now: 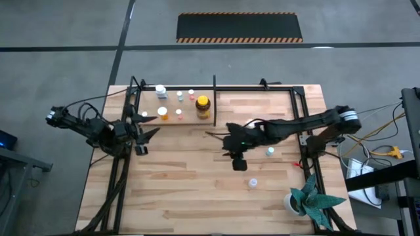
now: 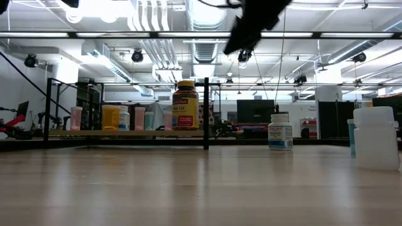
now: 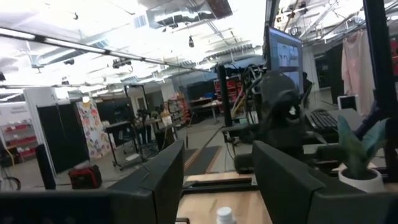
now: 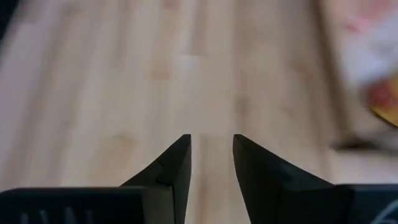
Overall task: Pick and place medicine bottles onto shelf by color
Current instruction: Put the white pill bottle on the shelf
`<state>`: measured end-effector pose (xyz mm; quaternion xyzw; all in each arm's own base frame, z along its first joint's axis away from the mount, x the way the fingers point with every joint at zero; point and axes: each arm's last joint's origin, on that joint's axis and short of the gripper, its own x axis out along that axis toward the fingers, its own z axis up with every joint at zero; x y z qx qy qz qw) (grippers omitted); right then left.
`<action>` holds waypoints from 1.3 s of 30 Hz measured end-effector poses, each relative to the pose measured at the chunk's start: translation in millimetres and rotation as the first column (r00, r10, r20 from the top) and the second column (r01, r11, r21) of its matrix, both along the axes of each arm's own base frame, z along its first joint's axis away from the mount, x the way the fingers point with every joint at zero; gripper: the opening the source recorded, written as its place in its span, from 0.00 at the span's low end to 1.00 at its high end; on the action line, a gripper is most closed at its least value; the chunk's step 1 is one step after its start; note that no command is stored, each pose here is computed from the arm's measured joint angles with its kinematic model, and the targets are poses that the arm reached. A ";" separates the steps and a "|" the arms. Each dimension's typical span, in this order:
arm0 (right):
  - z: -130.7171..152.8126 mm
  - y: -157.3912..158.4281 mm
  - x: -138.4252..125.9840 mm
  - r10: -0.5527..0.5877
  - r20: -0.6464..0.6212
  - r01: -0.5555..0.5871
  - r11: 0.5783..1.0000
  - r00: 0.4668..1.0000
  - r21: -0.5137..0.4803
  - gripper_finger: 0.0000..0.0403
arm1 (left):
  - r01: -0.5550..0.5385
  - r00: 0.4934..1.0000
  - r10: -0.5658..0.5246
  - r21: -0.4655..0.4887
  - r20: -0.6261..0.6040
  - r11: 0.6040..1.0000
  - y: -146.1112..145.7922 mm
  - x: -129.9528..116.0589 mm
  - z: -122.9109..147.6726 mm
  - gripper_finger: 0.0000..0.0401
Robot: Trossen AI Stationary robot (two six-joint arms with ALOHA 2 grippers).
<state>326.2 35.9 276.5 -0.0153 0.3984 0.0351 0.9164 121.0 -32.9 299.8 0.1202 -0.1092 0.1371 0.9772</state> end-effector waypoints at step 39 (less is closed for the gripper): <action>-108.8 -82.6 -60.5 -0.861 -0.160 0.861 0.500 0.483 -0.092 0.63 | -0.009 1.000 0.009 0.021 -0.008 1.000 -11.8 28.1 -5.1 0.43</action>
